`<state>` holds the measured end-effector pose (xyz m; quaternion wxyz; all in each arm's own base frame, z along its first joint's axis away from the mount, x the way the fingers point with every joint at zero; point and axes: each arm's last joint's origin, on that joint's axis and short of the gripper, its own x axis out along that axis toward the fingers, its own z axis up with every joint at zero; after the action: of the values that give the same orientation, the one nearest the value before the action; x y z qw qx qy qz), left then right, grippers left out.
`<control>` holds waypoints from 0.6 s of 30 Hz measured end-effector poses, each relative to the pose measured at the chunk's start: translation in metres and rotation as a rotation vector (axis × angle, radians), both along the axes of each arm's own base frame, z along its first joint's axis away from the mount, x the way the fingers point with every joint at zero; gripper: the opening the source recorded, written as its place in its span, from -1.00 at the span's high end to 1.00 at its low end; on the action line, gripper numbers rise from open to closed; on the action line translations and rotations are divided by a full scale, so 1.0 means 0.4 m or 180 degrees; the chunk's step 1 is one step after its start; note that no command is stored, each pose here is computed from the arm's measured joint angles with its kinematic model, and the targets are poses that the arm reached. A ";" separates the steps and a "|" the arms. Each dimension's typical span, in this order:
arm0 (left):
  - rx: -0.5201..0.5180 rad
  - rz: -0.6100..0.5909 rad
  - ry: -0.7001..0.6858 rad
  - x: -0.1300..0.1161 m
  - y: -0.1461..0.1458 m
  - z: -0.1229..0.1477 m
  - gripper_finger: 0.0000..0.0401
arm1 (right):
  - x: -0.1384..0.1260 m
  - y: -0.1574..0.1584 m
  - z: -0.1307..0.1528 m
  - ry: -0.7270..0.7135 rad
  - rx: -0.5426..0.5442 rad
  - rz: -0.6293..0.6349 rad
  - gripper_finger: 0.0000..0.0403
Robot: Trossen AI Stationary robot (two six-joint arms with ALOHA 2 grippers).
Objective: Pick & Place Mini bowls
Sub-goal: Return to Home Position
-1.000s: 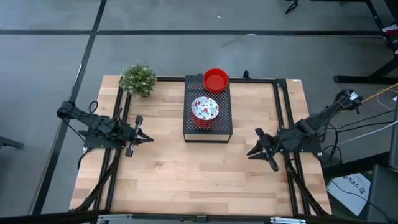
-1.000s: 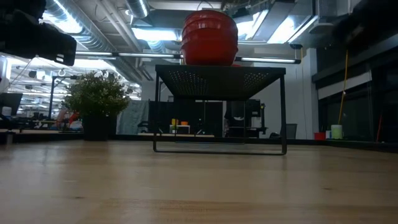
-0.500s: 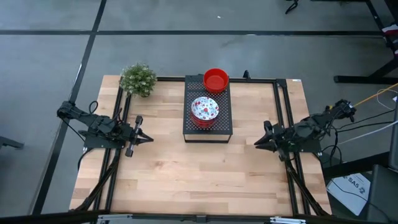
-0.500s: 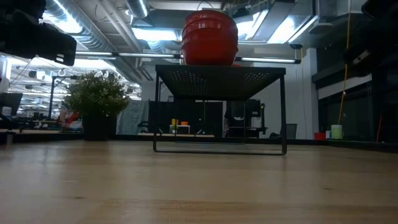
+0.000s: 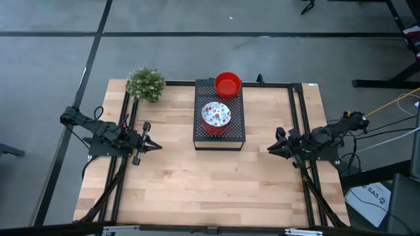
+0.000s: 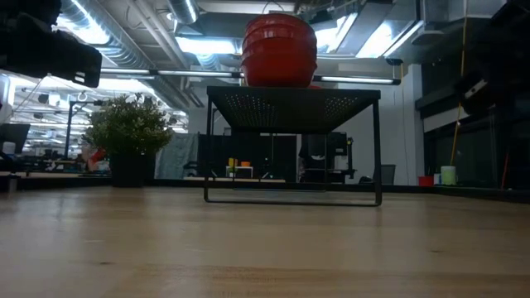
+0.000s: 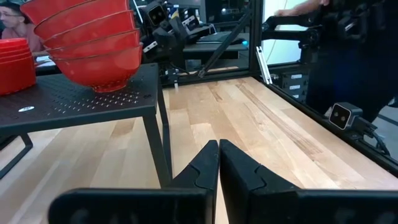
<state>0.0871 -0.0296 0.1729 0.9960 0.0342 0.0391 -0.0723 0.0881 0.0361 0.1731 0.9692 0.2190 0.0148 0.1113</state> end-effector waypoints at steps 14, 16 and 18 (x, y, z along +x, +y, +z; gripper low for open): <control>0.0000 0.0001 -0.0001 0.000 0.000 0.000 0.97 | 0.001 0.001 0.015 -0.0352 0.0174 0.0005 0.65; -0.0001 0.0001 -0.0002 0.000 0.000 0.000 0.96 | 0.003 0.002 0.000 -0.0177 0.0087 0.0005 0.65; -0.0001 0.0002 -0.0002 0.000 0.000 0.000 0.95 | 0.004 0.002 -0.007 -0.0102 0.0045 0.0009 0.65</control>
<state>0.0871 -0.0295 0.1730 0.9961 0.0340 0.0388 -0.0720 0.0897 0.0369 0.1703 0.9676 0.2241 -0.0011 0.1163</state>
